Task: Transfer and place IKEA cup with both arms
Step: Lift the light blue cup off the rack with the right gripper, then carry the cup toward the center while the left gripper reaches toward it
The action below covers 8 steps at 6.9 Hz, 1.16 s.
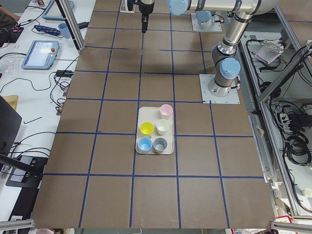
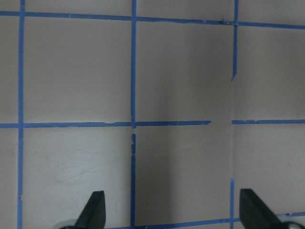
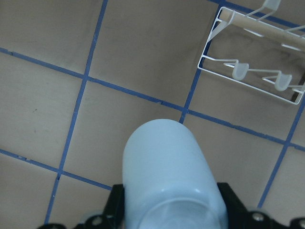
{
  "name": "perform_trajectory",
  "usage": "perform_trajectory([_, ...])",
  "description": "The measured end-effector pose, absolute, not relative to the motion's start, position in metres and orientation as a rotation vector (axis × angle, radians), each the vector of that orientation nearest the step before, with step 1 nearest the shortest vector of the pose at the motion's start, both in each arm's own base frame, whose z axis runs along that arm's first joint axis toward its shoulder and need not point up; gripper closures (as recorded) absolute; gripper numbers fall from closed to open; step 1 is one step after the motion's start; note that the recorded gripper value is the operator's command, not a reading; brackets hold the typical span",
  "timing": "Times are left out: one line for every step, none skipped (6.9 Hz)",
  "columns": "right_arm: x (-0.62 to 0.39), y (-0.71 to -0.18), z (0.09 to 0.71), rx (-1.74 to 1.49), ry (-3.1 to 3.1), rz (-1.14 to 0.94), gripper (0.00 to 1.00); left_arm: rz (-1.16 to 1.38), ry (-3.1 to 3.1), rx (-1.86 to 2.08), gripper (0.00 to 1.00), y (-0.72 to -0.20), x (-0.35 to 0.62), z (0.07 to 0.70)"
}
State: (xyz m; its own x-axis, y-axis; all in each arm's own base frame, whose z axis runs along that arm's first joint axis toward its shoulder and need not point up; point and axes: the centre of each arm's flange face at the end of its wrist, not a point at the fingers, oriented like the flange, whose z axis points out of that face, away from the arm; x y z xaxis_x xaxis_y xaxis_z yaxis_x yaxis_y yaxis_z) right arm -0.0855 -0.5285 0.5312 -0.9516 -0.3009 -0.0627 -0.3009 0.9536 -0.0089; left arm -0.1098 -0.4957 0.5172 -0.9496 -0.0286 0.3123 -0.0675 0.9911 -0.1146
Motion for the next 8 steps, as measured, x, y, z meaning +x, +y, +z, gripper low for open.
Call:
perform_trajectory([-0.059, -0.524, 0.534, -0.390, 3.052, 0.005, 0.58, 0.156, -2.712, 0.103, 0.00, -0.497, -0.101, 0.515])
perform_trajectory([-0.033, -0.520, 0.537, -0.330, 3.051, 0.009, 0.58, 0.142, -2.611, 0.136, 0.00, -0.498, -0.095, 0.511])
perform_trajectory([-0.009, -0.516, 0.540, -0.268, 3.029, 0.014, 0.58, 0.127, -2.514, 0.168, 0.00, -0.498, -0.091, 0.504])
perform_trajectory([0.015, -0.512, 0.545, -0.173, 2.991, 0.006, 0.58, 0.107, -2.393, 0.214, 0.00, -0.499, -0.085, 0.490])
perform_trajectory([0.040, -0.508, 0.547, -0.088, 2.931, 0.009, 0.58, 0.089, -2.232, 0.267, 0.00, -0.499, -0.080, 0.470])
perform_trajectory([0.062, -0.507, 0.545, -0.034, 2.846, 0.032, 0.58, 0.092, -2.058, 0.294, 0.00, -0.497, -0.082, 0.451])
perform_trajectory([0.077, -0.508, 0.537, -0.006, 2.746, 0.074, 0.58, 0.107, -1.915, 0.299, 0.00, -0.495, -0.088, 0.440])
perform_trajectory([0.087, -0.511, 0.527, 0.023, 2.643, 0.131, 0.59, 0.113, -1.808, 0.295, 0.00, -0.494, -0.095, 0.431])
